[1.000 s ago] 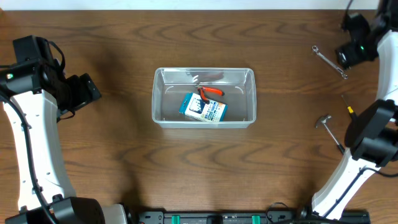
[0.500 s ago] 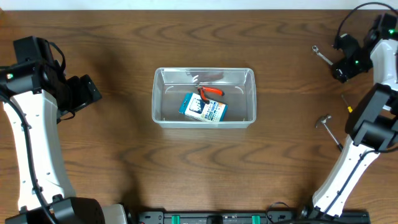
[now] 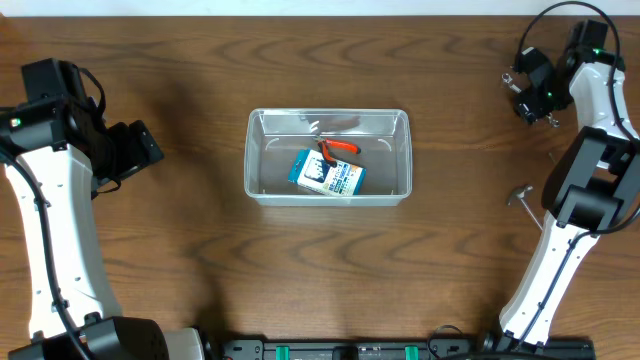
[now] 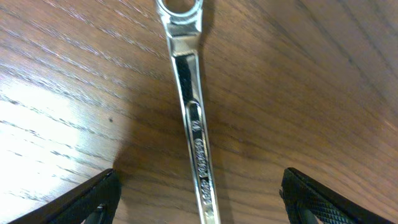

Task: Pack container
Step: 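Move the right gripper to the chrome wrench and grasp it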

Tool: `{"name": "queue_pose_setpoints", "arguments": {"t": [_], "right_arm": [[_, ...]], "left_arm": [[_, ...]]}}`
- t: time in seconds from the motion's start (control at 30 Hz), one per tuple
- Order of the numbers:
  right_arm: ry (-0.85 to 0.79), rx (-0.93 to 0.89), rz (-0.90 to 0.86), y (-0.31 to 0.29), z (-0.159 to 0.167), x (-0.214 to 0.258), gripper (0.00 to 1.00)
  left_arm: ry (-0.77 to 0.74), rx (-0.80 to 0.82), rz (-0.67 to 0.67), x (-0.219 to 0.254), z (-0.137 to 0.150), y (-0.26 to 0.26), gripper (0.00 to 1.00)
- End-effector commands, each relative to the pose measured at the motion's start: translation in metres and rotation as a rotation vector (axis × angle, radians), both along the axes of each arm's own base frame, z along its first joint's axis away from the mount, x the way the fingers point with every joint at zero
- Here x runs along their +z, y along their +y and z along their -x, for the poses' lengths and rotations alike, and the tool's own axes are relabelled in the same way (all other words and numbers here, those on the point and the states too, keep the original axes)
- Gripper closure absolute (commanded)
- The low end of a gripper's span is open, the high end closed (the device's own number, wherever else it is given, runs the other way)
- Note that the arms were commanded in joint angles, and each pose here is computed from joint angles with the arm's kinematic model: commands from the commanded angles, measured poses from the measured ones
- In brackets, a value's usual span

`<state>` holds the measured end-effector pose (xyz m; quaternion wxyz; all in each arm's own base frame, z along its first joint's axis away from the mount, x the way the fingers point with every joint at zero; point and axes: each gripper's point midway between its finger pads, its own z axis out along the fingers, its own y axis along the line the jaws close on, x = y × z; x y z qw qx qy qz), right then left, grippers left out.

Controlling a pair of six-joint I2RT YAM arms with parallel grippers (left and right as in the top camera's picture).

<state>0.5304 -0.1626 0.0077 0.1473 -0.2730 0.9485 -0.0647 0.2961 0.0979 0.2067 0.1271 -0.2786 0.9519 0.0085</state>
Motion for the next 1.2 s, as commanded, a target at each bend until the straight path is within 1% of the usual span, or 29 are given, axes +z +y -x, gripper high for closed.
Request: {"name": "queue_pose_setpoints", "arguments": {"t": [0.0,0.27,0.37,0.47,0.67,0.77,0.8,1.0,1.17], "right_arm": [[0.076,-0.024,-0.045,0.007,0.012,-0.033,0.15],[0.177,-0.075,-0.127,0.005,0.040,-0.052,0.18],[0.213,-0.077,-0.139,0.007,0.048,-0.054,0.22],[0.222,-0.078,-0.142,0.008,0.050,-0.054,0.28],[0.240,-0.084,-0.149,0.010,0.055,-0.055,0.43],[0.250,-0.090,-0.153,0.010,0.057,-0.055,0.56],[0.251,-0.090,-0.153,0.010,0.058,-0.055,0.62],[0.261,-0.124,-0.163,0.011,0.060,-0.055,0.72],[0.264,-0.144,-0.168,0.012,0.060,-0.055,0.87]], "left_arm": [[-0.003,0.017,0.002,0.002,0.000,0.001,0.02],[-0.003,0.017,0.001,0.002,0.000,0.001,0.02],[-0.002,0.017,0.001,0.002,0.000,0.001,0.02],[-0.002,0.017,0.001,0.002,0.000,0.001,0.02],[0.007,0.017,0.004,0.002,0.002,0.001,0.02],[0.008,0.017,0.005,0.002,0.003,0.001,0.02],[0.008,0.017,0.004,0.002,0.003,0.001,0.02],[0.008,0.017,0.005,0.002,0.003,0.001,0.02],[0.008,0.017,0.004,0.002,0.003,0.001,0.02]]}}
